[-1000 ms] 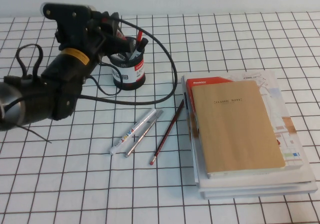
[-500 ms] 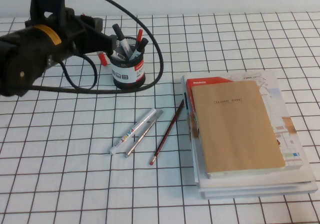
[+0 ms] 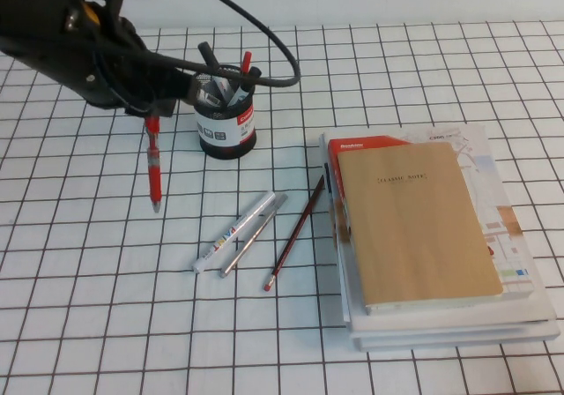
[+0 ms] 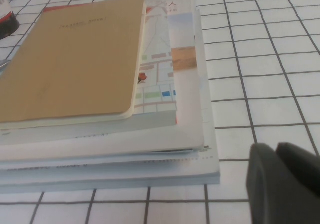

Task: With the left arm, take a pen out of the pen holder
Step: 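Take a marker out of the pen holder and lay it on the table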

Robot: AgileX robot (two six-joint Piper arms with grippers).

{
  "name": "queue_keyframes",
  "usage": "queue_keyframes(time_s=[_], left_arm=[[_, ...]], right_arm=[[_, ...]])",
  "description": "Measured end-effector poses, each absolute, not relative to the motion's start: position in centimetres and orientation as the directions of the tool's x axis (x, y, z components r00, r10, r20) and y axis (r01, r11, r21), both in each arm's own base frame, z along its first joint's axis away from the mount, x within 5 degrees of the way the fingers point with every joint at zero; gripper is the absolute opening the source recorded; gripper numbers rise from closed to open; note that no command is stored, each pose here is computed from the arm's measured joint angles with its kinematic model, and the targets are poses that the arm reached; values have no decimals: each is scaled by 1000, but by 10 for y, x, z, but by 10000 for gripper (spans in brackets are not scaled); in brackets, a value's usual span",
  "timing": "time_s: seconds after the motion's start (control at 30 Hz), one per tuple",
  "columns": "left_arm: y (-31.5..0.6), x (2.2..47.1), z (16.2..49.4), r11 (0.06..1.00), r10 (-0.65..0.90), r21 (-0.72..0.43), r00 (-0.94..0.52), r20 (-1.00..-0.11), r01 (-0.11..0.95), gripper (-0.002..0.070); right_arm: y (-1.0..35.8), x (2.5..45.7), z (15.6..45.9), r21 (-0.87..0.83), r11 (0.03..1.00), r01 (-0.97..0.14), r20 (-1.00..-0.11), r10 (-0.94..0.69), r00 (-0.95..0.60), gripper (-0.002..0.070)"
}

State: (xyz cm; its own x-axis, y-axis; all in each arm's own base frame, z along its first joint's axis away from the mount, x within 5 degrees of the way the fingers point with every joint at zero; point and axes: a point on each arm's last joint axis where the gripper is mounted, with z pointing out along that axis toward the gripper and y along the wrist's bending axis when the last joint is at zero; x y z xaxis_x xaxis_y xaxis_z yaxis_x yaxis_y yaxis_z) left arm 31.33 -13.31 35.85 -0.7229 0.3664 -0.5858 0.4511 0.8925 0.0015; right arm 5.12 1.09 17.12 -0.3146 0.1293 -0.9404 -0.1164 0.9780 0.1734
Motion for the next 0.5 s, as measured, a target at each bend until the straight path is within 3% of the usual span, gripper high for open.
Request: queue_keyframes(time_s=[0.23, 0.5], left_arm=[[-153, 321, 339, 846, 479, -45, -794, -376, 531, 104], [-204, 327, 313, 766, 601, -45, -739, -306, 641, 104]], right_arm=[[11, 51, 171, 173, 978, -116, -940, 129, -315, -15], [11, 51, 171, 173, 978, -116, -940, 129, -315, -15]])
